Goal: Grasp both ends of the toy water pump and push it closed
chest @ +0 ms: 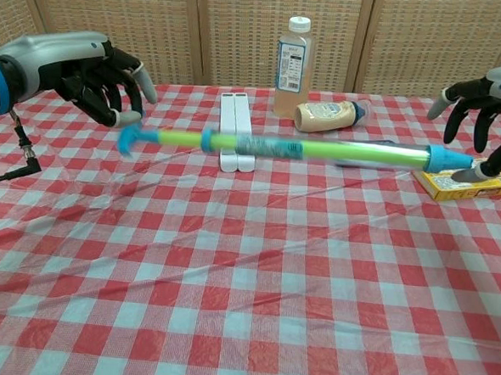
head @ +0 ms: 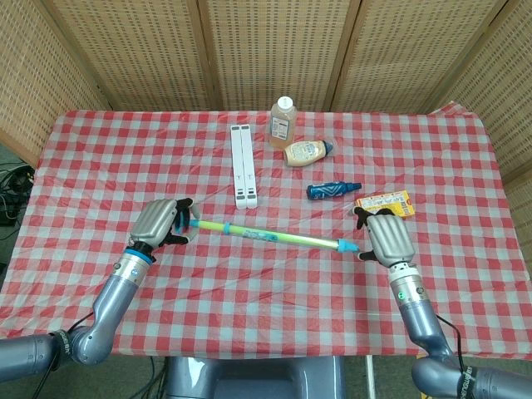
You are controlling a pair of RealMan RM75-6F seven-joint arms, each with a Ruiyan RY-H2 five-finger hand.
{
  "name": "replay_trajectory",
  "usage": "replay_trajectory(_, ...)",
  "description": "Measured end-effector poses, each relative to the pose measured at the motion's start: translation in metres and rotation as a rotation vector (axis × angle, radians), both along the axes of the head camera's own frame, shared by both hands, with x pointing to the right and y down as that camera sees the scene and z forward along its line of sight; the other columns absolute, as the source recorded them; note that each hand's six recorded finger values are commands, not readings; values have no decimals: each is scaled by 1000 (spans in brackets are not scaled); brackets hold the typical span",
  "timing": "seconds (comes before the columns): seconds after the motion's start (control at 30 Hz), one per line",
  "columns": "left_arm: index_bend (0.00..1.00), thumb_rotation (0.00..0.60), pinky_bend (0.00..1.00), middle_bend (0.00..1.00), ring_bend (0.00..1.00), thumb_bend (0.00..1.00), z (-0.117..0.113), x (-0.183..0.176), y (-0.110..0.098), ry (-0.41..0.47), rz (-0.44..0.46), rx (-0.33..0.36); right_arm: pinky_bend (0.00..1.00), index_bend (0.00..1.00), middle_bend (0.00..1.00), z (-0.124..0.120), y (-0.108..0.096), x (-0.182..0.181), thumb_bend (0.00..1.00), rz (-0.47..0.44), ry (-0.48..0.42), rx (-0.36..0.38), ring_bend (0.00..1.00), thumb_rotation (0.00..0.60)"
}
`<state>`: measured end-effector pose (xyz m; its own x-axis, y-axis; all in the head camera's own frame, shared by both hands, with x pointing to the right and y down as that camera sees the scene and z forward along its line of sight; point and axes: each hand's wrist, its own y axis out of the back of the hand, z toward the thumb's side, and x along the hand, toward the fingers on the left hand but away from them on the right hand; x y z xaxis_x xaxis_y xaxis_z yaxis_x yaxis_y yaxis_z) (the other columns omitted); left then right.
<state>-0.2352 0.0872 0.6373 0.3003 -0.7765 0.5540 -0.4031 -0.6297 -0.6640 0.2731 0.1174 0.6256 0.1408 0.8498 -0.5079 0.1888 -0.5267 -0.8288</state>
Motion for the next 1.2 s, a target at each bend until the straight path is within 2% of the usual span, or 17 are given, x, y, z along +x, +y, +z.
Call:
replay_trajectory(0.1,175,600,247,156,203,372,3,-6,5,29,-29,-38,74,112,132,3,3,11,263,22,20,-35,168,600)
replay_trajectory(0.33,82,600,141,59,89,373,10,-36,23,29,-65,-75,41,91,55,8,17,34,251,60,39,-67,84,600)
replay_trajectory(0.47,17,600,66,2,13,372,4,-53,35,20,-57,-47,5,77,0,6,26,46,248,73,39,-55,7,600)
replay_trajectory(0.6,0,600,13,0,0,370,-8,-74,48,-15,-33,28,0,61,0,0,36,55,242,65,38,-28,0,600)
replay_trajectory(0.67,0,600,2,0,0,335,-17,-87,56,-44,-20,93,0,32,0,-4,43,60,213,47,43,-5,0,600)
replay_trajectory(0.77,0,600,0,0,0,203,-30,-111,66,-120,-22,209,0,1,0,-11,54,69,160,7,75,50,0,600)
replay_trajectory(0.83,0,600,0,0,0,160,-37,-132,77,-211,-33,289,0,0,0,-17,63,79,147,-14,108,97,0,600)
replay_trajectory(0.9,0,600,0,0,0,144,-43,-151,93,-298,-38,339,0,0,0,-21,72,89,141,-23,128,127,0,600)
replay_trajectory(0.93,0,600,0,0,0,140,-44,-162,105,-351,-41,351,0,0,0,-23,78,94,139,-20,131,136,0,600)
replay_trajectory(1.03,0,600,0,0,0,108,-44,-185,130,-433,-45,334,0,0,0,-26,89,106,137,-5,131,144,0,600)
replay_trajectory(1.2,0,600,0,0,0,92,-48,-203,150,-489,-49,311,0,0,0,-33,102,123,136,17,142,167,0,600)
